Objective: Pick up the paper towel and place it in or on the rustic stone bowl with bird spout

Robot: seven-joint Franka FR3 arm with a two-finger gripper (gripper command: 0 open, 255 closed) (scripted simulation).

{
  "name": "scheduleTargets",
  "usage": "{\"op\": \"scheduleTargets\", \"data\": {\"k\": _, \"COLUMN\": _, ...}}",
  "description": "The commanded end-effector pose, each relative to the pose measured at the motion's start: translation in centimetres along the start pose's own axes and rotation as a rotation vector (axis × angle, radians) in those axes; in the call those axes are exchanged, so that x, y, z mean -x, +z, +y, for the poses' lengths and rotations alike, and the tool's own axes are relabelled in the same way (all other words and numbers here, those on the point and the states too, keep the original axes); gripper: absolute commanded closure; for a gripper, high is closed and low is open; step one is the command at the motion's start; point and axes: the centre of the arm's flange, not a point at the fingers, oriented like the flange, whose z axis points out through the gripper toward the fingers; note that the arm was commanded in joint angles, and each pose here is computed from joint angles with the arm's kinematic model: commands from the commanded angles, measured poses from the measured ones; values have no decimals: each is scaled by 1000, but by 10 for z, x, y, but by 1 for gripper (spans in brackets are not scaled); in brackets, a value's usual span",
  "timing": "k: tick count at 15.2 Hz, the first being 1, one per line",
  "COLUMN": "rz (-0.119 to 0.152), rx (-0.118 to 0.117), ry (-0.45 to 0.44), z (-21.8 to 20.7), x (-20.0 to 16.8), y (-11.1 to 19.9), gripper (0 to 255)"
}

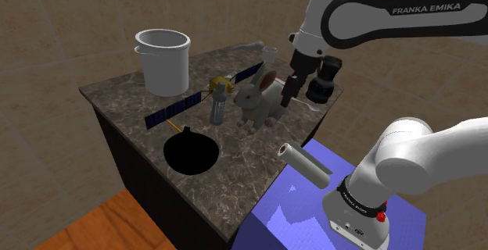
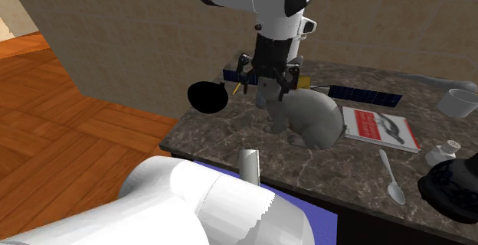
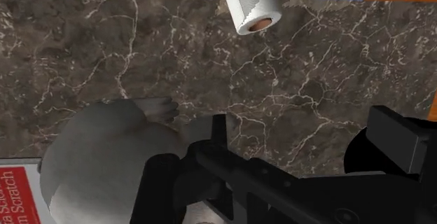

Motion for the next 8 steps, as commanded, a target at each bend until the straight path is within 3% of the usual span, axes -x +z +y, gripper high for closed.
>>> {"op": "scheduleTargets", "data": {"k": 1, "rz": -12, "rx": -38, "ry": -42, "z": 13, "x": 11, "y": 20, "gripper": 0}}
{"op": "scheduleTargets", "data": {"k": 8, "rz": -54, "rx": -164, "ry": -174, "z": 57, "x": 57, "y": 91, "gripper": 0}}
